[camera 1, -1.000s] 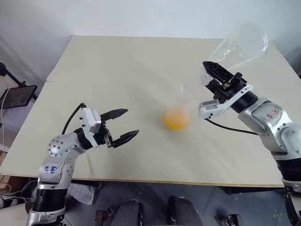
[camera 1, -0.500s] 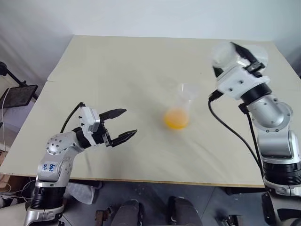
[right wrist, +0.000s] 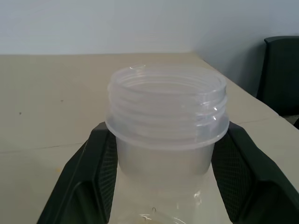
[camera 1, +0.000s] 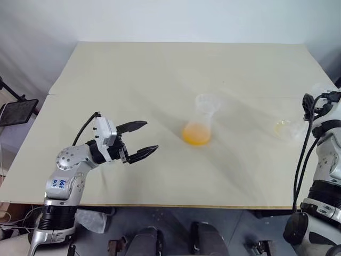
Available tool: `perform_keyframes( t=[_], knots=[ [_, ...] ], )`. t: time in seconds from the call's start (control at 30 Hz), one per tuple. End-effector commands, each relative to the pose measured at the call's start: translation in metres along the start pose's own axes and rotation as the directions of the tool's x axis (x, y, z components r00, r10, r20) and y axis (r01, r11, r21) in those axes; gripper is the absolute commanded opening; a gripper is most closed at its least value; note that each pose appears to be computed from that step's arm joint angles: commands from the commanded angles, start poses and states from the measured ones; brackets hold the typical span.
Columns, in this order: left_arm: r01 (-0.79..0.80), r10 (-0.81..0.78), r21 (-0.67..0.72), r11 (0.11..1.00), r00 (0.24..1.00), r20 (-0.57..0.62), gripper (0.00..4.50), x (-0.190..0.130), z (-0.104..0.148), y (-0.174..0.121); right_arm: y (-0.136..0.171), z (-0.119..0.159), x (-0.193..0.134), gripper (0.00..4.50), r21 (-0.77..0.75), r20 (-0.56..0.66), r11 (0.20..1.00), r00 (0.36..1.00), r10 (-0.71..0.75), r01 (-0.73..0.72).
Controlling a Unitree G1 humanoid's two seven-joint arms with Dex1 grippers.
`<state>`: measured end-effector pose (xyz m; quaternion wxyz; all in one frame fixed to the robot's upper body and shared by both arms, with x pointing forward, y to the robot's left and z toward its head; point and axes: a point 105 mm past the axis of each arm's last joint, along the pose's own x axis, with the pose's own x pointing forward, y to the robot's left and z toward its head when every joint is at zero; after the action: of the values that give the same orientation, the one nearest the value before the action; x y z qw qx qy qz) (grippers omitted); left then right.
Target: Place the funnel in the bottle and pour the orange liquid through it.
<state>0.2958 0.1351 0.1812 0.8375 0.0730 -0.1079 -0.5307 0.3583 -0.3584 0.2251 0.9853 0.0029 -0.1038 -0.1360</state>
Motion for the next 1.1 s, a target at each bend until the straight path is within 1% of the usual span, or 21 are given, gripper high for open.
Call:
perform_keyframes(
  t=[0.03,0.1,0.17,0.2,0.3,0.43,0.5,0.6,0.7,0.83,0.9,0.93,0.97,1.0,1.03,1.1],
  knots=[
    [-0.001,0.0,0.026,1.0,1.0,0.016,4.5,0.001,0.006,0.001,-0.006,0.017,0.001,2.42,0.004,0.07,1.0,0.998,-0.002,0.001],
    [-0.003,0.002,0.027,1.0,1.0,0.015,4.5,0.0,0.007,0.002,-0.002,0.017,0.001,2.42,0.005,0.083,1.0,0.996,0.025,-0.026],
    [-0.004,0.004,0.029,1.0,1.0,0.014,4.5,0.0,0.008,0.003,0.003,0.022,-0.001,3.18,0.042,0.118,0.996,0.99,0.071,-0.076],
    [-0.005,0.005,0.03,1.0,1.0,0.013,4.5,-0.001,0.008,0.003,0.003,0.024,-0.002,3.45,0.029,0.12,0.997,0.99,0.071,-0.075],
    [-0.005,0.005,0.03,1.0,1.0,0.01,4.5,-0.002,0.009,0.003,0.001,0.029,-0.005,4.46,-0.003,0.122,0.997,0.989,0.078,-0.078],
    [-0.01,0.01,0.015,1.0,1.0,-0.005,4.5,-0.007,0.008,0.004,0.001,0.048,-0.023,4.49,-0.054,0.13,0.976,0.968,0.214,-0.209],
    [-0.007,0.007,0.01,1.0,1.0,-0.011,4.5,-0.009,0.007,0.003,-0.003,0.054,-0.03,4.49,-0.08,0.141,0.969,0.959,0.245,-0.236],
    [0.001,-0.001,-0.001,1.0,1.0,-0.022,4.5,-0.011,0.005,0.002,-0.009,0.051,-0.043,4.49,-0.076,0.098,0.951,0.947,0.305,-0.299],
    [0.009,-0.009,-0.009,1.0,0.999,-0.037,4.5,-0.015,0.003,0.002,-0.008,0.053,-0.066,4.49,-0.105,0.103,0.905,0.901,0.421,-0.411],
    [0.015,-0.016,-0.017,1.0,0.997,-0.07,4.5,-0.026,-0.001,0.003,-0.005,0.039,-0.1,4.49,-0.121,-0.031,0.811,0.819,0.573,-0.573],
    [0.015,-0.017,-0.018,1.0,0.995,-0.095,4.5,-0.031,-0.003,0.003,-0.001,0.032,-0.118,4.49,-0.145,-0.086,0.746,0.76,0.645,-0.65],
    [0.008,-0.011,-0.027,1.0,0.99,-0.137,4.5,-0.038,-0.006,0.005,0.013,0.027,-0.139,4.49,-0.135,-0.106,0.645,0.658,0.746,-0.753],
    [0.002,-0.008,-0.034,0.999,0.986,-0.167,4.5,-0.043,-0.009,0.006,0.022,0.024,-0.155,4.49,-0.123,-0.116,0.564,0.577,0.809,-0.816],
    [-0.002,-0.005,-0.039,0.999,0.982,-0.187,4.5,-0.047,-0.01,0.006,0.027,0.022,-0.165,4.49,-0.115,-0.119,0.511,0.523,0.844,-0.852],
    [0.005,-0.011,-0.03,1.0,0.982,-0.191,4.5,-0.05,-0.009,0.006,0.032,0.017,-0.172,4.49,-0.106,-0.157,0.478,0.49,0.858,-0.872],
    [0.011,-0.018,-0.036,0.999,0.982,-0.189,4.5,-0.055,-0.006,0.002,0.046,0.005,-0.185,4.49,-0.095,-0.222,0.352,0.365,0.904,-0.931]
  ],
)
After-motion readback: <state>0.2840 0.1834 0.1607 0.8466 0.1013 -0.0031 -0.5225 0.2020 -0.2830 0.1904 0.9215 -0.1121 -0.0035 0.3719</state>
